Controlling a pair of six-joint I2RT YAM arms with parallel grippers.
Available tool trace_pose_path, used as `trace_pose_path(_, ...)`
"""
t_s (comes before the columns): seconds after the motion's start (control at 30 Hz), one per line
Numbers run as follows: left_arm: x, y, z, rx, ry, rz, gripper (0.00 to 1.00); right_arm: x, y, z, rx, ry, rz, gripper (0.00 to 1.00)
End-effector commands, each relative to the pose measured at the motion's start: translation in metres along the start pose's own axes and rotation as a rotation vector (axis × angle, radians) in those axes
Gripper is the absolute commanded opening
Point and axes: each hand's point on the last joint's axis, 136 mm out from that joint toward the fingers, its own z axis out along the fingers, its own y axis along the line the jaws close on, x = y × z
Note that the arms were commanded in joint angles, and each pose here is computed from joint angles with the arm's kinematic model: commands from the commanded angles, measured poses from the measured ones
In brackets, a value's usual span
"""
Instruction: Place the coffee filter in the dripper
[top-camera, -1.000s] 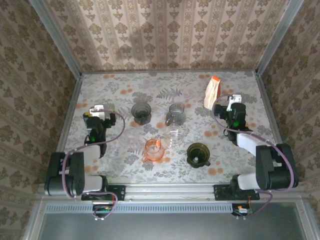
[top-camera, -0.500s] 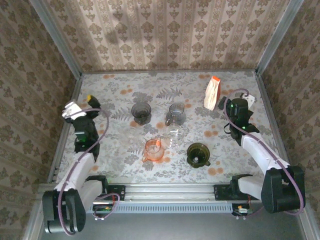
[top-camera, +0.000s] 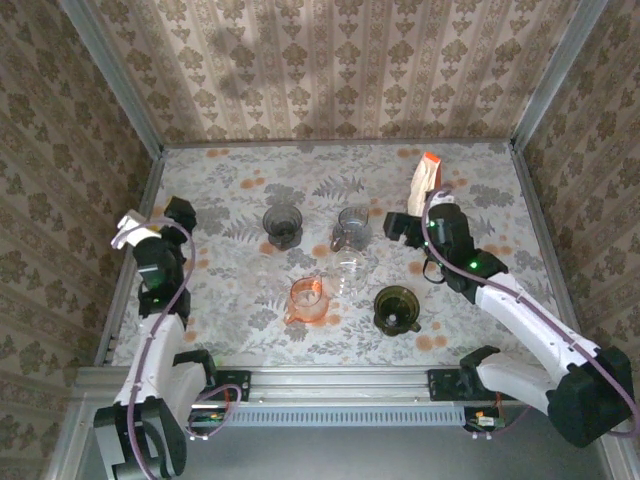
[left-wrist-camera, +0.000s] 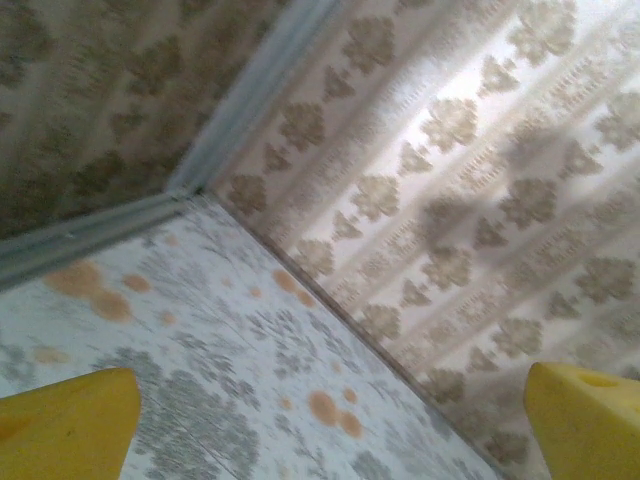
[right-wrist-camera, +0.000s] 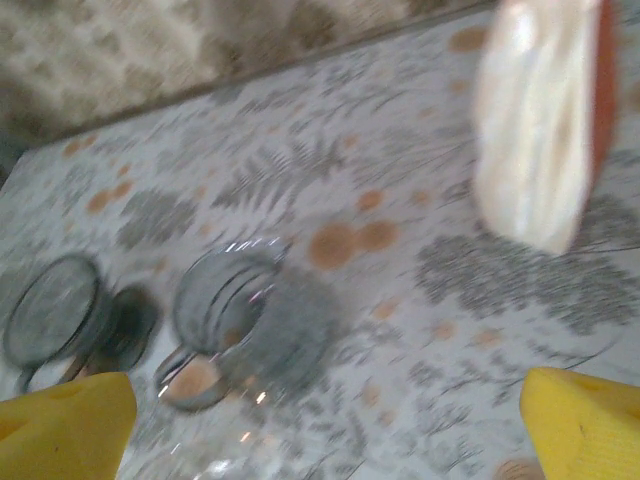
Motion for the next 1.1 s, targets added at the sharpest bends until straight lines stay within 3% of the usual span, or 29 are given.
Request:
trace_pose_path(0.0,0.019,-0.059,-0.001,0.207,0.22,-0.013,0.94,0.026,0.027,-0.011,-0.067,0.113,-0.093,1.0)
trace_pose_path(0.1,0.061,-0.09,-0.02,0.288,0.445,0.038,0.84,0.042,0.04,-0.015,-0.082,0.155,-0.14,1.0)
trace_pose_path(0.23,0.125,-0.111,-0.076,0.314,0.719,0.242,0.82,0.054,0.052,-0.018,-0.107,0.185,-0.171,1.0)
trace_pose_path(0.37,0.172,-0.097,-0.135,0.294,0.943,0.407,0.8,0.063,0.059,-0.017,-0.11,0.214,-0.2,1.0)
trace_pose_path(0.47,0.189,-0.081,-0.168,0.268,1.052,0.475,0.79,0.065,0.058,-0.014,-0.092,0.218,-0.209,1.0)
trace_pose_path(0.6,0.213,-0.072,-0.201,0.286,1.168,0.521,0.79,0.066,0.052,-0.013,-0.064,0.215,-0.208,1.0)
trace_pose_path(0.77,0.247,-0.078,-0.217,0.325,1.259,0.574,0.77,0.063,0.046,-0.018,-0.046,0.192,-0.197,1.0)
trace_pose_path(1.07,0.267,-0.085,-0.203,0.327,1.248,0.682,0.75,0.063,0.035,-0.029,-0.022,0.173,-0.191,1.0)
